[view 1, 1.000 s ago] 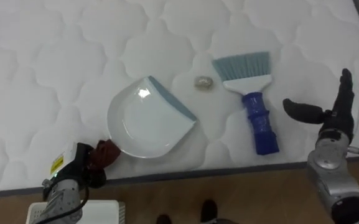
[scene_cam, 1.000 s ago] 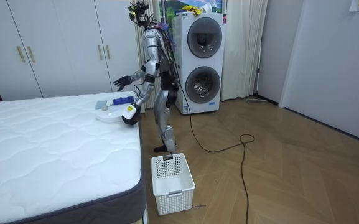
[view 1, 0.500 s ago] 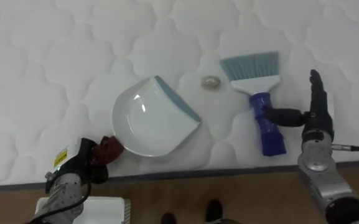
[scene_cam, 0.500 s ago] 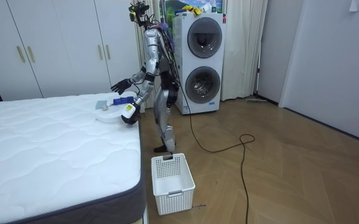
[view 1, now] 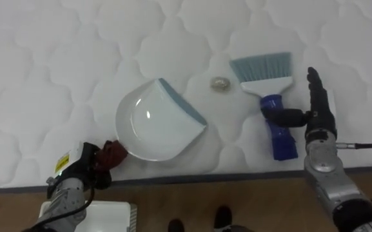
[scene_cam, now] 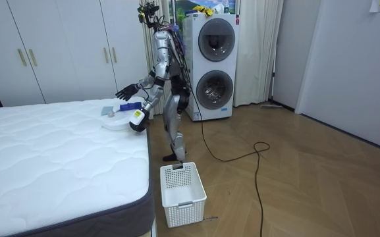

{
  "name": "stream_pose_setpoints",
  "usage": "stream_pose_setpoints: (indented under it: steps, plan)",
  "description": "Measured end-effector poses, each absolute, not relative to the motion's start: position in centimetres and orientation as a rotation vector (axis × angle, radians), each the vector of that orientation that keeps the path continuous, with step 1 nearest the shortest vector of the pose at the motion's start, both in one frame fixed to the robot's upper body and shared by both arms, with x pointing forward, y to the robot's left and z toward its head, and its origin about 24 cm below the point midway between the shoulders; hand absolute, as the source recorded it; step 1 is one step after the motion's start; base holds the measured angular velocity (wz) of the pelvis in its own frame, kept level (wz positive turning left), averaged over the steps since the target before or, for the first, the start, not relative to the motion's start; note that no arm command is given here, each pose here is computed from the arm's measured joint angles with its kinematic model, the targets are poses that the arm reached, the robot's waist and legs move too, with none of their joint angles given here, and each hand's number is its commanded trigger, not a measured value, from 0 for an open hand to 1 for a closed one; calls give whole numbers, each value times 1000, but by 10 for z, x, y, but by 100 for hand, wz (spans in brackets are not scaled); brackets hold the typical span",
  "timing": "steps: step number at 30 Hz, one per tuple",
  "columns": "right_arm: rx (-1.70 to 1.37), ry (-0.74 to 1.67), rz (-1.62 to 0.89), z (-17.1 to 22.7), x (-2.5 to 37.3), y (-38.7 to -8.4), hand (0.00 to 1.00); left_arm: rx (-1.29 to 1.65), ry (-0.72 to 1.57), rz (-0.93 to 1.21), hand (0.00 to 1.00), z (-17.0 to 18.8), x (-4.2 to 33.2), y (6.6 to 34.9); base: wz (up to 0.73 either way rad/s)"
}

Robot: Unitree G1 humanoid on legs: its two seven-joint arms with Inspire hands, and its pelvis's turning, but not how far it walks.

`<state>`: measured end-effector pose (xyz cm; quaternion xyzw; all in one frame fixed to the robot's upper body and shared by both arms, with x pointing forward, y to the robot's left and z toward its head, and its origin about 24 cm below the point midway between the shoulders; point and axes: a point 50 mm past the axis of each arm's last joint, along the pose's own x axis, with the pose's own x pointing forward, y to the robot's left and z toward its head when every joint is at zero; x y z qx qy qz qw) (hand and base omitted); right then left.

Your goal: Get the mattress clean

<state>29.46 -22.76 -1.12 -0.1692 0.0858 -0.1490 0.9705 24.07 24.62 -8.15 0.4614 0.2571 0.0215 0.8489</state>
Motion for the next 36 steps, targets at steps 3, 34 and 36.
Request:
stream_pose_setpoints:
  steps: [3, 34, 36]
  plan:
    - [-359, 200, -276, -18, 292, -225, 0, 970, 540, 46, 100, -81, 241, 246, 3]
    - [-531, 493, -188, -60, 265, -253, 0, 950, 546, 19, 100, -79, 247, 243, 2]
    - [-536, 496, -183, -59, 267, -253, 0, 952, 547, 22, 100, -78, 248, 244, 2]
